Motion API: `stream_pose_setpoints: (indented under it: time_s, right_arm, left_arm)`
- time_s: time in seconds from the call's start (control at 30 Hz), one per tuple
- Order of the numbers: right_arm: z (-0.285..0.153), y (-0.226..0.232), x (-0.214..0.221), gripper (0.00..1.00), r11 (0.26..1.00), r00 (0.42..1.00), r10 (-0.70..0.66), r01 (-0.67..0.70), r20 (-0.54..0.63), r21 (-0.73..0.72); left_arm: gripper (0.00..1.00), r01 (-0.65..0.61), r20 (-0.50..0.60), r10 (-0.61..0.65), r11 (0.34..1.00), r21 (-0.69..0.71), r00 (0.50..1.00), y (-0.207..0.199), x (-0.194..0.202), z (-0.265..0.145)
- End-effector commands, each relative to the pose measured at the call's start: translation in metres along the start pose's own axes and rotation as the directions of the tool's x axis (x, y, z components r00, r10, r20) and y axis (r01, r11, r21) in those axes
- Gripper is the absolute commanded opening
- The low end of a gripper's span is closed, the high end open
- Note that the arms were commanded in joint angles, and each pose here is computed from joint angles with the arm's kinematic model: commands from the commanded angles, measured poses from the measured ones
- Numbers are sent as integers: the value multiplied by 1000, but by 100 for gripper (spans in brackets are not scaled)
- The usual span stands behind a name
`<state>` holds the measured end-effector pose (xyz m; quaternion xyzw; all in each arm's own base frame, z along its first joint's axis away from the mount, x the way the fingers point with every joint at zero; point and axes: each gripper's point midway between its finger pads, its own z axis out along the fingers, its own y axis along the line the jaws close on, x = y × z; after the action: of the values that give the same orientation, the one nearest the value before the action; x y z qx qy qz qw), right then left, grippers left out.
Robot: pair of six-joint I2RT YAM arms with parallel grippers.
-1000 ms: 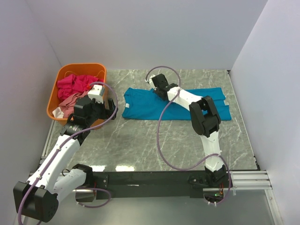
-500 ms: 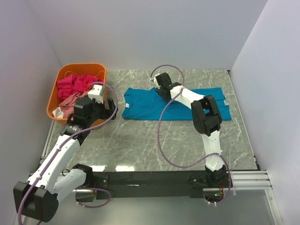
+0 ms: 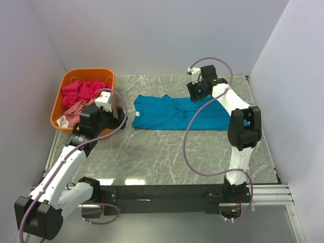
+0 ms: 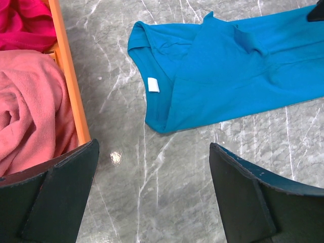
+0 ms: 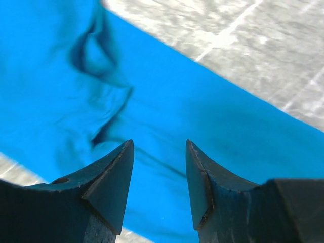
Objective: Fold and stack the t-shirts
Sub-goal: Fold the tshirt
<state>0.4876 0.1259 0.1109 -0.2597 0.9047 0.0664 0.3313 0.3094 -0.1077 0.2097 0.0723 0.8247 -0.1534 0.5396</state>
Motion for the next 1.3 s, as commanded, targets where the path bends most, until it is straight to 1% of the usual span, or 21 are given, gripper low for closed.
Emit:
stream_pose_setpoints:
  time_s: [0.0,0.03,0.2,0.3,0.33,0.37,0.43,0.47,0.5,0.53,0.8,1.0,1.27]
  right_arm:
    - [-27,28,-2,53,979,998,39,-30,41,-201]
    - [-28,28,3,52,976,999,44,-37,26,-215]
    - [-34,14,15,53,972,996,79,-69,36,-226]
    - [-24,26,18,52,951,995,103,-94,12,-296]
    - [-25,32,13,52,936,993,115,-102,17,-337]
    - [-14,35,18,52,924,991,137,-131,-11,-358]
    - [-8,41,9,52,911,988,152,-145,-12,-385]
    - [3,44,14,52,898,984,171,-173,-43,-405]
    - [5,45,5,52,897,985,171,-168,-31,-410]
    - [16,47,12,51,887,981,184,-194,-66,-418]
    - [51,49,8,51,858,957,265,-290,-118,-424]
    - [57,59,7,50,851,956,255,-292,-141,-437]
    - [62,63,8,47,840,941,292,-338,-171,-425]
  left_arm:
    - [95,-13,58,12,1000,24,998,-6,-22,-3]
    - [95,-13,55,12,1000,24,998,-6,-21,-2]
    - [95,-10,51,8,999,37,999,-8,-21,-1]
    - [95,-10,45,8,999,38,999,-8,-20,0]
    - [95,-8,41,7,999,34,999,-7,-19,0]
    - [95,-10,38,9,999,32,999,-7,-18,1]
    - [95,-9,36,8,1000,26,999,-5,-17,1]
    - [95,-9,38,8,1000,21,999,-5,-18,1]
    - [95,-9,35,8,1000,22,999,-5,-17,2]
    - [95,-11,36,10,1000,21,999,-5,-17,2]
    - [95,-11,13,11,1000,10,1000,-2,-12,6]
    - [95,-12,5,12,1000,7,1000,-1,-11,8]
    - [95,-12,14,12,1000,5,1000,-1,-12,6]
